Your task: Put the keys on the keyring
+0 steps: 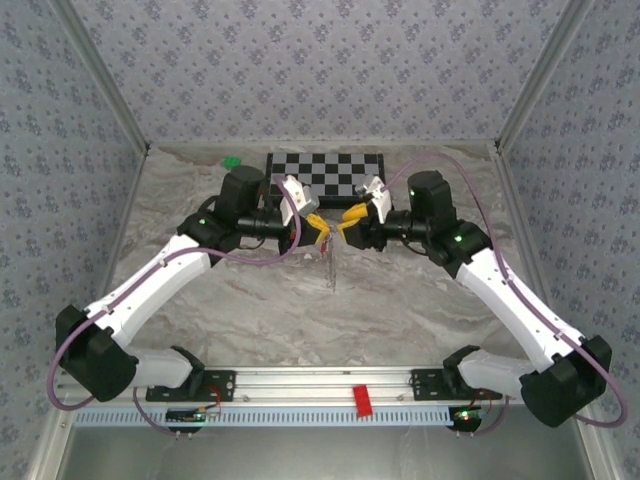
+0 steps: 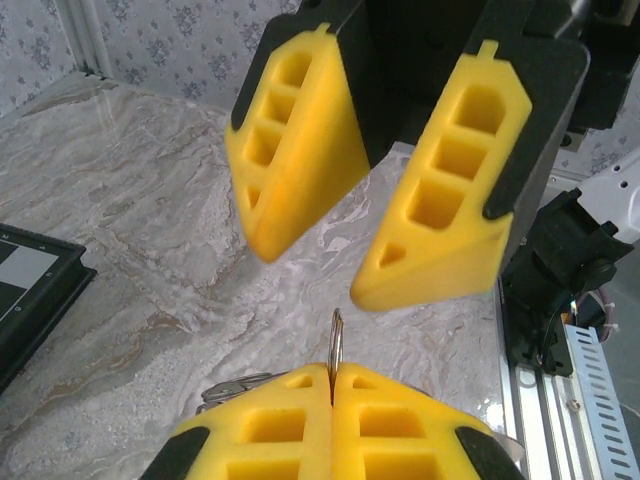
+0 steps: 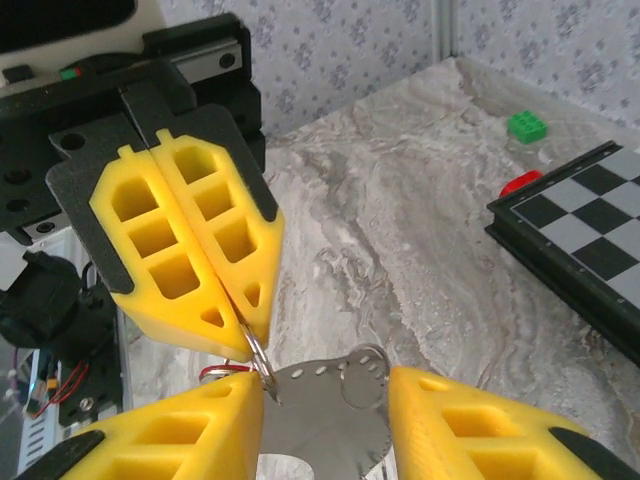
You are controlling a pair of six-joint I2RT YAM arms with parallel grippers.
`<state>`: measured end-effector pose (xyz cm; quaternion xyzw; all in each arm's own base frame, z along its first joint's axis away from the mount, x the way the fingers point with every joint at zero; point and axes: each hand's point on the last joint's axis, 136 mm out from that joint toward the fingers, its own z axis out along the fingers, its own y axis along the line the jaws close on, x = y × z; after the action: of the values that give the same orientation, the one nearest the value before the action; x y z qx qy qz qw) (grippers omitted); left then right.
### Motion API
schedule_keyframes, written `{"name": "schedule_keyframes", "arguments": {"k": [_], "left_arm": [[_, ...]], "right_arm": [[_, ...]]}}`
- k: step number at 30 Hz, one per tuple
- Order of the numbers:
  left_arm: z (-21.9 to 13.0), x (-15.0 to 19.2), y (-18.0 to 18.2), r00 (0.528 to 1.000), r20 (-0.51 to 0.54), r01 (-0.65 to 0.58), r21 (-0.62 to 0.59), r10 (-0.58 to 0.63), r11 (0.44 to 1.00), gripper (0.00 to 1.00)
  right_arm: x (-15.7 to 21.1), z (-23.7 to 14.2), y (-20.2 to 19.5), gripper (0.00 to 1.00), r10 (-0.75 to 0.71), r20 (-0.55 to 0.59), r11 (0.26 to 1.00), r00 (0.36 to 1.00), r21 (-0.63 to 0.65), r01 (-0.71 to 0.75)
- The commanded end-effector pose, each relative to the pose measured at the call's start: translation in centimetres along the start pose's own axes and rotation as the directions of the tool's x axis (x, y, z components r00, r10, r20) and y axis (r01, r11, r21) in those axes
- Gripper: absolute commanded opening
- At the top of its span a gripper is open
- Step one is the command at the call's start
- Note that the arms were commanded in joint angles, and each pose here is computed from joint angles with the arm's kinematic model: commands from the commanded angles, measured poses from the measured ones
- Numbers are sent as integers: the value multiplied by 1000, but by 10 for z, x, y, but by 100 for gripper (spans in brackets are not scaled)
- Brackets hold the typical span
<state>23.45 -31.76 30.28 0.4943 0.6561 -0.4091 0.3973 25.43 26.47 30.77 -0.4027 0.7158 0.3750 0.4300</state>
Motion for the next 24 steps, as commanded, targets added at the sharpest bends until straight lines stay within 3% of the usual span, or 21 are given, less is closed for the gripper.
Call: {"name": "schedule_keyframes", "arguments": {"k": [1,12,18,24], "left_arm": [[-2,-11,-6,999,14,-44,21,44,999,0],[2,-9,-9,999,5,-42,39,41,998,0],[2,-9,-10,999,5,-42,43,42,998,0],[3,-9,-11,999,4,-41,48,41,998,0]], "right_arm": [[0,1,11,37,-27,-38,999,999,-46,25],[2,8,14,22,-48,-51,997,998,-64,44],[3,12,17,20,-57,-57,995,997,-80,52],[5,15,20,0,-70,-61,994,996,-91,64]]}}
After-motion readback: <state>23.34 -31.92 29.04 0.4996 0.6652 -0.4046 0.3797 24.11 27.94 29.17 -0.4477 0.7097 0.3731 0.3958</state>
